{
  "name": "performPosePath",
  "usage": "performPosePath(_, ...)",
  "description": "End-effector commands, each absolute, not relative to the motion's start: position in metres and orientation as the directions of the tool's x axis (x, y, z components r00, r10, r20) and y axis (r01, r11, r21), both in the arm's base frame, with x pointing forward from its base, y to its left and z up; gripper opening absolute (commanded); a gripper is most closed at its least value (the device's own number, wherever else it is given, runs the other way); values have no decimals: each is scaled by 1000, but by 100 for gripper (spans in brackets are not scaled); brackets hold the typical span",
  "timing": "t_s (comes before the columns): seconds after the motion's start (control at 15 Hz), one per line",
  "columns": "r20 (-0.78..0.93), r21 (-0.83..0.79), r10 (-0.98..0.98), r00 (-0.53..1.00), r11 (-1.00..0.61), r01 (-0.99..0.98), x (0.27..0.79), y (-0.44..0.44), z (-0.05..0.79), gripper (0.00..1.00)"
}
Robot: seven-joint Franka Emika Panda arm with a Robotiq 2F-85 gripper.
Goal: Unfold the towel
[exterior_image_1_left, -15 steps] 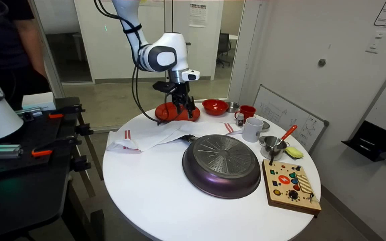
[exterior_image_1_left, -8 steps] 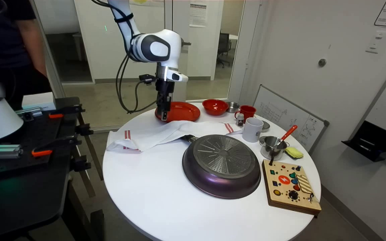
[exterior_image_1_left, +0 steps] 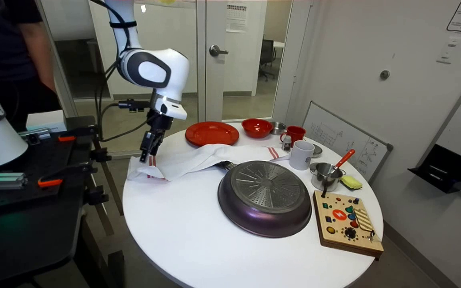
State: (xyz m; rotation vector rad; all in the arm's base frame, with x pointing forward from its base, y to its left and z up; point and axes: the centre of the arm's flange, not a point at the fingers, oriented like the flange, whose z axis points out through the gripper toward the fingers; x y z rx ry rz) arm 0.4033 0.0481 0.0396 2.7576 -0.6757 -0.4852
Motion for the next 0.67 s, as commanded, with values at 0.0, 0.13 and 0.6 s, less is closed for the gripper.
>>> performPosePath(0.0, -219, 299, -637, 739, -765, -570, 364, 44, 45, 100)
performPosePath(0.13, -193, 271, -701, 686, -710, -650, 364, 42, 45, 100)
performPosePath(0.6, -182, 109, -742, 645, -667, -737, 374, 44, 43, 100)
